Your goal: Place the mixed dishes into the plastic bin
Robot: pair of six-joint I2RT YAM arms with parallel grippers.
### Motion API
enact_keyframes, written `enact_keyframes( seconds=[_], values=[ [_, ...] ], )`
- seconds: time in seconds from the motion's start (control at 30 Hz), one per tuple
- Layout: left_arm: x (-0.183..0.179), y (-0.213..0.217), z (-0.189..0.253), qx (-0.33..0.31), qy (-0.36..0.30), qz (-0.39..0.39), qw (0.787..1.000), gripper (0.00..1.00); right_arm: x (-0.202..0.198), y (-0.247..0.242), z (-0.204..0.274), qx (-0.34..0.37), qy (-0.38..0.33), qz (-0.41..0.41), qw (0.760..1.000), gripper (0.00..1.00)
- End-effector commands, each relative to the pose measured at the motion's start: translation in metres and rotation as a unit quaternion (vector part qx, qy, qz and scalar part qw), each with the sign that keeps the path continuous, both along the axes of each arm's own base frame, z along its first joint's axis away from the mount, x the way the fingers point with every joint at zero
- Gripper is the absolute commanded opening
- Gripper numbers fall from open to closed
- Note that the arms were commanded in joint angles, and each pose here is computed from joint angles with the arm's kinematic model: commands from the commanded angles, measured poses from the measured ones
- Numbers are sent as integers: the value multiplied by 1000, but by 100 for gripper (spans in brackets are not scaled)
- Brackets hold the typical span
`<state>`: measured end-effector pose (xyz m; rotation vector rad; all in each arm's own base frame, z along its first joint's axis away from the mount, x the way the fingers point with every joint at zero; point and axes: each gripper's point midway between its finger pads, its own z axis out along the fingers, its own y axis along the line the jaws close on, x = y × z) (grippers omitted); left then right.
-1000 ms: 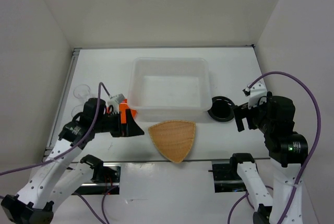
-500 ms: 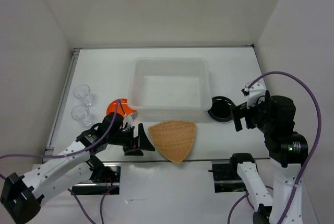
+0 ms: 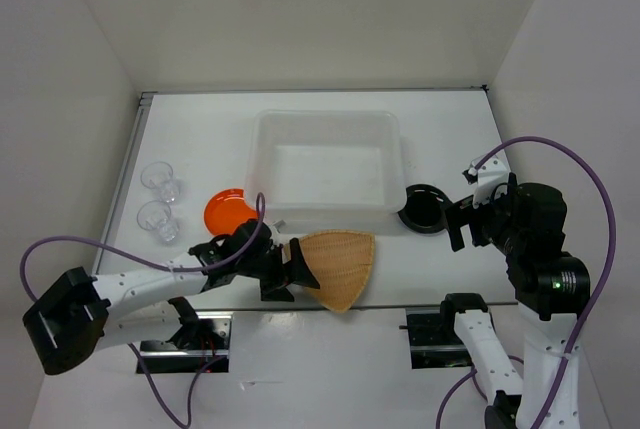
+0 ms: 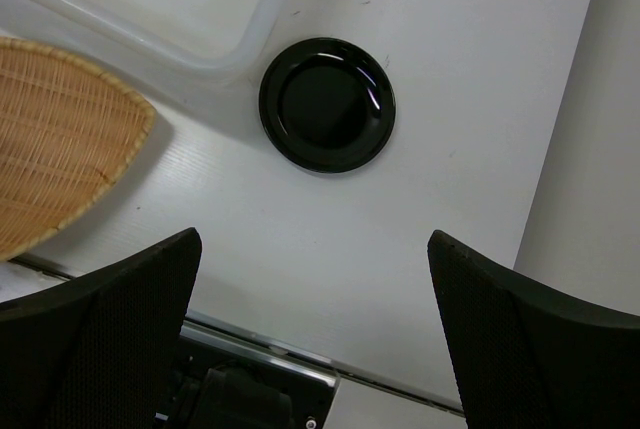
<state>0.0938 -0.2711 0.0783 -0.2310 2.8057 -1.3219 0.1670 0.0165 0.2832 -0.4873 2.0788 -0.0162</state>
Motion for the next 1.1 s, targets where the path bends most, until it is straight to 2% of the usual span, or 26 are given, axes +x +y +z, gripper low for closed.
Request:
enact_keyframes(
  seconds=[0.0, 0.27, 0.37, 0.43, 0.53, 0.83, 1.07],
  values=[
    [12, -11, 2, -21, -11, 32, 999, 100, 7, 3, 10, 4, -27, 6, 1000, 98],
    [12, -2, -10, -31, -3, 72, 997, 100, 5, 1, 11, 2, -31, 2, 1000, 98],
    [20, 1, -13, -26, -10, 95, 995, 100, 5, 3, 11, 2, -31, 7, 999, 98],
    [24, -4, -6, -48, -15, 102, 993, 100, 7, 3, 10, 6, -26, 5, 1000, 98],
    [27, -1, -10, -31, -13, 113, 993, 100, 7, 3, 10, 4, -26, 5, 1000, 98],
    [43, -3, -17, -45, -17, 161, 986, 100, 10, 3, 7, 7, -21, 3, 1000, 98],
    [45, -12, -26, -54, -7, 159, 986, 100, 10, 2, 6, 5, -21, -1, 1000, 98]
  ],
)
